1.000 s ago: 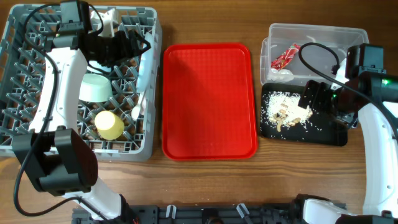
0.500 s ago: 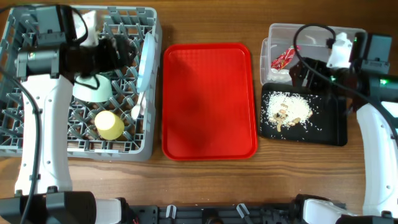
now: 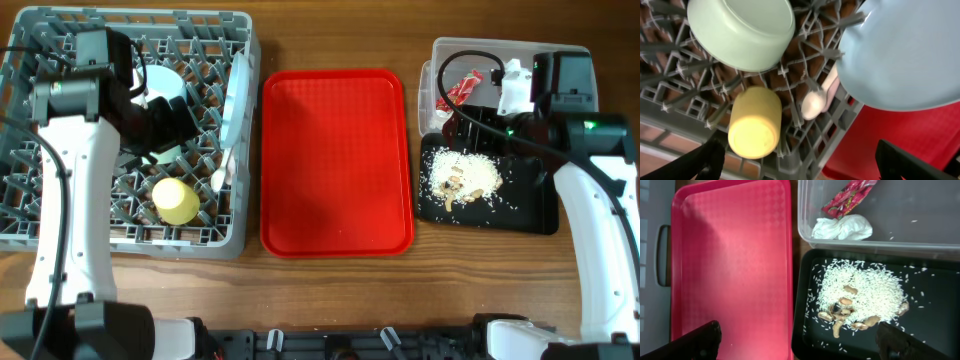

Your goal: Sort waste into correct bins and load items into the dishwasher rack

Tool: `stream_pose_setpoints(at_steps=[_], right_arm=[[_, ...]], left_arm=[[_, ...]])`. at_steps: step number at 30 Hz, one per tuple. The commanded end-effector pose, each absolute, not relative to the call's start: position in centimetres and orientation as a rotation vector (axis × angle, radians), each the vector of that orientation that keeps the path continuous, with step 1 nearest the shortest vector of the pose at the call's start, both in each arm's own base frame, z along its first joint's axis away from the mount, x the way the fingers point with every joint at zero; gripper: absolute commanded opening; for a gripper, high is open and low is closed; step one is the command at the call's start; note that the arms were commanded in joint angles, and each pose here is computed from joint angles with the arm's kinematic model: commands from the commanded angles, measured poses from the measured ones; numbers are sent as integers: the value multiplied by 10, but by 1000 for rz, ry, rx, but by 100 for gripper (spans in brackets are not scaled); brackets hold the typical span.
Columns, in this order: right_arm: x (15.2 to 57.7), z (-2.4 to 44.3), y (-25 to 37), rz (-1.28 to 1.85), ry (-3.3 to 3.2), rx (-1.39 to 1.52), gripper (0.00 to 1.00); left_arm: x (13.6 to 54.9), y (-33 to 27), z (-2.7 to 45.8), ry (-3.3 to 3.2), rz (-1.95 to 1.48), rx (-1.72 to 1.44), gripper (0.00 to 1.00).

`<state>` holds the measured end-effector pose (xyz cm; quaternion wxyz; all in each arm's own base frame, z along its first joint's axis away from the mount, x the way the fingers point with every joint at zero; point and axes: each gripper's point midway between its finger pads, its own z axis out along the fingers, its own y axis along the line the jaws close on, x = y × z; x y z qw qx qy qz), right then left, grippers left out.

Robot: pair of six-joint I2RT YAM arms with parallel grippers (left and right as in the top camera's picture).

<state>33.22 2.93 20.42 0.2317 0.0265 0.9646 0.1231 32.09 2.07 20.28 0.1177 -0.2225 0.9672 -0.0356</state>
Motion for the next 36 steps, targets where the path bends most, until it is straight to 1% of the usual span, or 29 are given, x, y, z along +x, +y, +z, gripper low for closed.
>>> stream_pose_setpoints(at_steps=[1, 7, 13, 17, 22, 36], right_arm=[[321, 228, 26, 300, 2561, 66, 100], [291, 248, 27, 282, 2358, 28, 100], [243, 246, 23, 237, 2251, 36, 100], [223, 245, 24, 238, 2258, 38, 100], [220, 243, 24, 239, 2269, 39, 100], [228, 229, 24, 244, 2337, 49, 100]], left_arm=[[302, 15, 217, 2720, -102, -543, 100], [265, 1, 222, 2458, -179, -438, 100], [221, -6, 227, 2207, -258, -400, 100], [200, -6, 245, 2081, -273, -371, 100], [188, -7, 256, 2014, -280, -356, 100], [188, -7, 256, 2014, -280, -356, 100]])
